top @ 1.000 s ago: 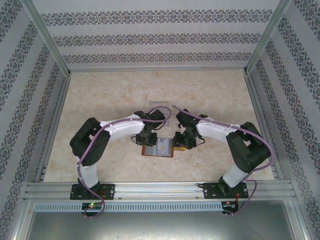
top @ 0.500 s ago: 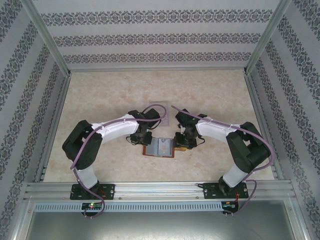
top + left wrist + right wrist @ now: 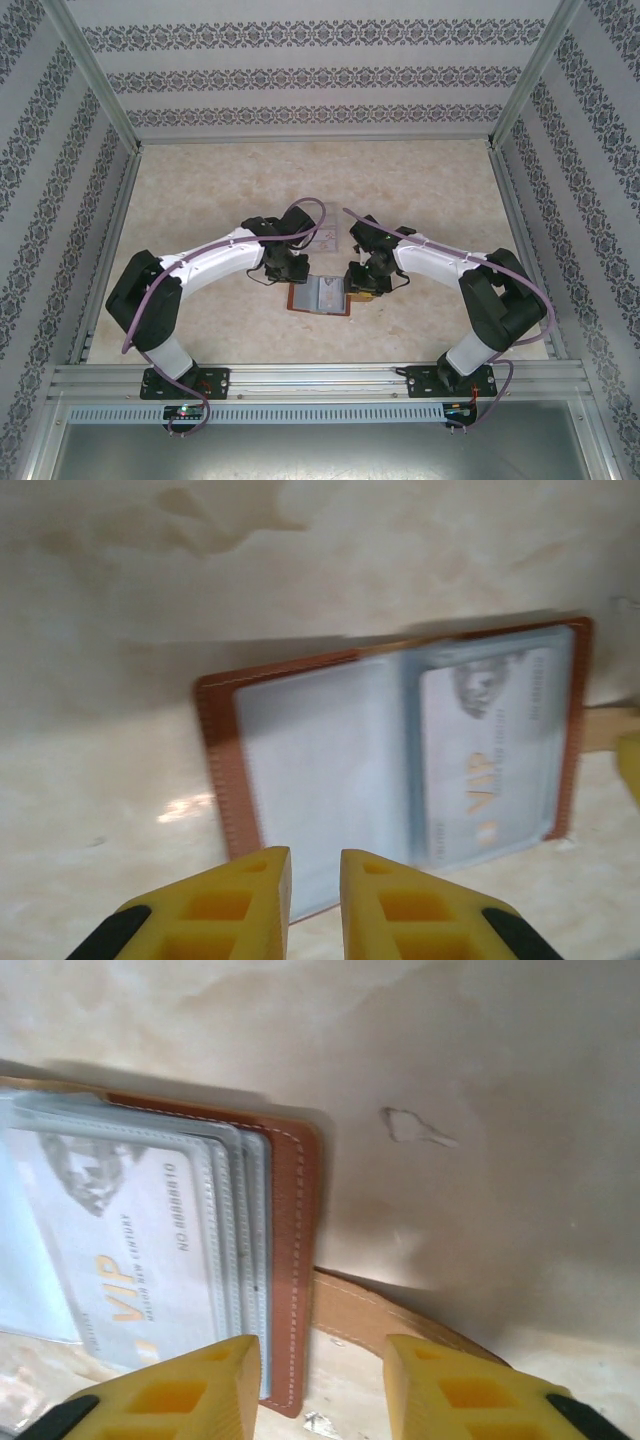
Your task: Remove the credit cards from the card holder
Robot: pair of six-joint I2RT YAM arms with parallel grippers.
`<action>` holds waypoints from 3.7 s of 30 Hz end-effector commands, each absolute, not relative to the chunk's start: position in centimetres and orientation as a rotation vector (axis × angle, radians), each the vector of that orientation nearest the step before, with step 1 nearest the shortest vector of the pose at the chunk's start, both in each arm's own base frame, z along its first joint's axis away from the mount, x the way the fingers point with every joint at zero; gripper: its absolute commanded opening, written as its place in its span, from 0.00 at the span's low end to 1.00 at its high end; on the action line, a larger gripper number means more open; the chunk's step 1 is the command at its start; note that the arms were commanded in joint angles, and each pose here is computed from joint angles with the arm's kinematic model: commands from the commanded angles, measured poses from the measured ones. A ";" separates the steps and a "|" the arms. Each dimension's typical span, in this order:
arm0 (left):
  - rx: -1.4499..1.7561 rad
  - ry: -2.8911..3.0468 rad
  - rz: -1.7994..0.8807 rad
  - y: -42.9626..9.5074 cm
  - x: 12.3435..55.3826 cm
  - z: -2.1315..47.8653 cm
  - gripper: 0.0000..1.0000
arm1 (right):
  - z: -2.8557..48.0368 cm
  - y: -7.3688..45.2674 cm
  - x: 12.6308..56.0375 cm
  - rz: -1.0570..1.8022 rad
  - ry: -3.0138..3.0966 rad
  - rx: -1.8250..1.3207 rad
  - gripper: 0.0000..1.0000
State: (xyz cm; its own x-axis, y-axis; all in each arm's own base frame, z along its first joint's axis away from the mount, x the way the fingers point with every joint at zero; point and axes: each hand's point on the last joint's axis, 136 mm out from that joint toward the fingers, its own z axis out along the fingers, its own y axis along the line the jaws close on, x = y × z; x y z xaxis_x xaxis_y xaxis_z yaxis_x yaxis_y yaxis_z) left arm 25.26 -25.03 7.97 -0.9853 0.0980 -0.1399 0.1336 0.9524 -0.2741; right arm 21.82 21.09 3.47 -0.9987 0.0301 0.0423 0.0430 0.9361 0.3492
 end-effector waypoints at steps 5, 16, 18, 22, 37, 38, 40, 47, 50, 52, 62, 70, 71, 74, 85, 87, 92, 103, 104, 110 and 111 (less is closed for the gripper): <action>0.122 2.965 -0.827 -29.6 25.4 7.4 0.20 | 5.1 24.2 22.4 -0.805 -3.020 -0.099 0.35; 0.055 2.989 -0.860 -29.0 25.5 5.9 0.16 | 3.9 25.3 22.6 -0.870 -2.977 -0.132 0.29; 0.046 2.992 -0.865 -28.9 25.5 5.8 0.16 | 3.6 25.3 22.6 -0.860 -2.972 -0.131 0.29; 0.039 2.994 -0.870 -28.8 25.5 5.6 0.16 | 3.0 25.3 22.5 -0.843 -2.964 -0.130 0.29; 0.031 3.005 -0.956 -29.8 25.4 5.1 0.19 | 1.7 24.8 22.2 -0.779 -2.959 -0.128 0.29; 0.028 3.008 -0.960 -29.9 25.3 4.9 0.19 | 1.7 24.8 22.2 -0.778 -2.960 -0.126 0.29; 0.028 3.006 -0.968 -30.0 25.4 4.9 0.19 | 1.7 24.7 22.1 -0.772 -2.960 -0.126 0.30; 0.005 3.015 -1.005 -30.4 25.3 4.3 0.19 | 1.8 24.7 22.2 -0.774 -2.960 -0.122 0.30; -0.003 3.030 -0.998 -30.3 25.1 3.7 0.19 | 1.8 24.8 22.2 -0.774 -2.960 -0.119 0.30; -0.005 3.035 -0.995 -30.3 25.1 3.5 0.19 | 1.8 24.8 22.2 -0.774 -2.959 -0.119 0.30; -0.005 3.061 -0.928 -29.6 25.0 2.8 0.19 | 1.7 24.7 22.1 -0.769 -2.959 -0.109 0.31; 0.025 3.066 -0.835 -28.7 25.0 3.3 0.20 | 1.6 24.5 22.0 -0.758 -2.958 -0.104 0.31; 0.026 3.065 -0.834 -28.6 25.0 3.3 0.21 | 1.6 24.5 22.0 -0.757 -2.958 -0.102 0.31; 0.028 3.066 -0.827 -28.5 25.0 3.4 0.21 | 1.6 24.5 22.0 -0.758 -2.958 -0.102 0.31; 0.044 2.999 -0.887 -29.1 25.6 5.5 0.26 | 1.6 24.4 21.9 -0.752 -2.959 -0.101 0.31; 0.037 2.997 -0.893 -29.1 25.7 5.5 0.27 | 1.6 24.5 22.0 -0.753 -2.959 -0.101 0.31; 0.013 3.016 -0.880 -28.6 25.6 4.8 0.28 | 1.5 24.4 22.0 -0.752 -2.959 -0.101 0.31; -0.002 3.051 -0.878 -28.5 25.4 3.5 0.28 | 1.6 24.4 22.0 -0.752 -2.958 -0.101 0.31; -0.004 3.056 -0.874 -28.4 25.3 3.4 0.28 | 1.6 24.4 22.0 -0.750 -2.959 -0.102 0.32; -0.010 3.069 -0.870 -28.4 25.1 2.8 0.27 | 1.6 24.3 21.9 -0.746 -2.958 -0.098 0.31; -0.009 3.067 -0.877 -28.4 25.1 2.8 0.27 | 1.6 24.4 21.9 -0.748 -2.959 -0.098 0.32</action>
State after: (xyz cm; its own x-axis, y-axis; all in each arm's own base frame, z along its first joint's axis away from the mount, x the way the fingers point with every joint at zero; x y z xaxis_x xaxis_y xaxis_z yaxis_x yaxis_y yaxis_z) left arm 25.50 -28.94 3.83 -0.9998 0.0056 0.0186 -0.0053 0.8438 -0.5366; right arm 22.98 24.99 2.75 -0.9959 0.0604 0.0677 0.0868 0.8514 0.5173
